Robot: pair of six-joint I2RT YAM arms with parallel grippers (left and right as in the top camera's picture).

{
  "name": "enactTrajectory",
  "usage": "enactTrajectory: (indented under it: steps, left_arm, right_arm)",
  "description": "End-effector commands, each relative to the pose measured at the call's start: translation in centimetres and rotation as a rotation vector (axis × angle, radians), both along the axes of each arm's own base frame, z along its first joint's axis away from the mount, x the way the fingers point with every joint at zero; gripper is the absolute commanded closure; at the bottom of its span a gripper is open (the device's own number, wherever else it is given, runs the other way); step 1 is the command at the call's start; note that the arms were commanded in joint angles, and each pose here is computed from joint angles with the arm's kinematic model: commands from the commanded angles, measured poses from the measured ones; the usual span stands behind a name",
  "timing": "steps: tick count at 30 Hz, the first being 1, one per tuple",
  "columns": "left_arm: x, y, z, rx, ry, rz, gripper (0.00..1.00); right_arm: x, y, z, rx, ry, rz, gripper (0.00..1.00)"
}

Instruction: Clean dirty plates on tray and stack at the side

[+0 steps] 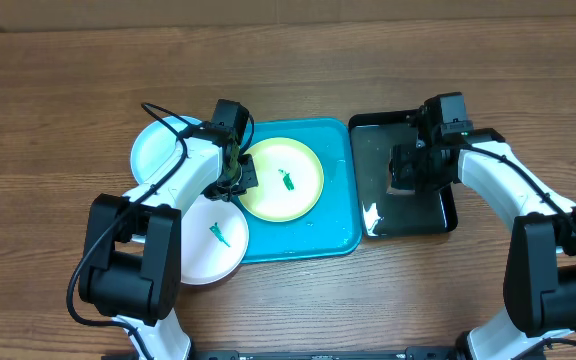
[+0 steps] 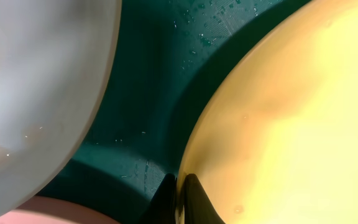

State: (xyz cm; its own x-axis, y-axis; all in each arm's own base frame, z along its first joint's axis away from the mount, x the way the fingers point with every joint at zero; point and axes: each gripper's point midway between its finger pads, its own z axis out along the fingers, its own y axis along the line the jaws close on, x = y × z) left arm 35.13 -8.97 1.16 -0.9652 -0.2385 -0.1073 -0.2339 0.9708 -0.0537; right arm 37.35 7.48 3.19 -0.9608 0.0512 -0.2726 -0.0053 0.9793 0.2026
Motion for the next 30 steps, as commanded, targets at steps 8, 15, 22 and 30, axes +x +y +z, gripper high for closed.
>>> enactTrajectory:
  steps: [8,15,22,30]
  left_arm:
    - [-0.3,0.0,-0.5,0.002,0.015,-0.024,0.96]
    - [-0.3,0.0,-0.5,0.002,0.015,-0.024,0.96]
    - [-0.3,0.0,-0.5,0.002,0.015,-0.024,0.96]
    - [-0.3,0.0,-0.5,0.002,0.015,-0.024,0.96]
  right_arm:
    - [-0.5,0.4,-1.5,0.019,-0.013,0.009,0.42]
    - [-0.6,0.4,-1.7,0.018,-0.013,0.009,0.49]
    - [-0.7,0.4,-2.2,0.020,-0.024,0.009,0.55]
    - [-0.4,0.5,-2.1,0.025,-0.037,0.010,0.86]
